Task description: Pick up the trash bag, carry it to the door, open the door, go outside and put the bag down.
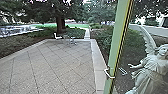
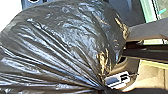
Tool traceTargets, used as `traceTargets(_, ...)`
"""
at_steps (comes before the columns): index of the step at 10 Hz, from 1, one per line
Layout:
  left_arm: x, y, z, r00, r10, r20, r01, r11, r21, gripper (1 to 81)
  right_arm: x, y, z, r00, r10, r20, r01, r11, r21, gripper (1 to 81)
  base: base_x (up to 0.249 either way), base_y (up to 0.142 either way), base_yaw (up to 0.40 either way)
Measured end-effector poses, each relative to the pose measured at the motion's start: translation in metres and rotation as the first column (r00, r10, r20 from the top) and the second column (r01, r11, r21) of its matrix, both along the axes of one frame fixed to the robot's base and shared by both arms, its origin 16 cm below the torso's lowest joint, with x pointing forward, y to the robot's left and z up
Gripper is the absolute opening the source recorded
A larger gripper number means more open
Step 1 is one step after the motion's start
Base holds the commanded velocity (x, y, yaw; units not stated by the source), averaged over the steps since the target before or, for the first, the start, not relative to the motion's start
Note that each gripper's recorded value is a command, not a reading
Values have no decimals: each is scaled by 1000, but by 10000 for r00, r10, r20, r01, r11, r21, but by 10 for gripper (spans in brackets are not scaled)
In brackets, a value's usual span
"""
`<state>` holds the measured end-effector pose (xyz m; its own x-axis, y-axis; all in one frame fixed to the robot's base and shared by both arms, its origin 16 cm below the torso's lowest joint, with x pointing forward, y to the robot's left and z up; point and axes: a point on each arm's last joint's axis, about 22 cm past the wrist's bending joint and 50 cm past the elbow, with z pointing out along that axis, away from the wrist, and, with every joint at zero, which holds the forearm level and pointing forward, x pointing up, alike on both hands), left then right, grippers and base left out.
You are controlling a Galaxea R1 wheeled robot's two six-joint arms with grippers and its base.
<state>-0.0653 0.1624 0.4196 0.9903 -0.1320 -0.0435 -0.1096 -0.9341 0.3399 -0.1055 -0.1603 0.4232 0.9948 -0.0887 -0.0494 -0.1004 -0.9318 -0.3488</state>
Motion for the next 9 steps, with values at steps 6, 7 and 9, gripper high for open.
traceTargets(6,18,-1,0,9997,27,233,-26,10000,-22,10,18,0,-1,9996,-48,278,48,10000,-12,811,90,0,0)
traceTargets(7,10,-1,0,9999,21,136,-21,10000,-16,10,10,1,0,9999,-37,168,38,10000,-5,811,93,0,0)
traceTargets(9,2,-1,0,10000,6,35,-6,10000,-20,10,0,1,0,10000,-11,1,11,10000,9,811,93,0,0)
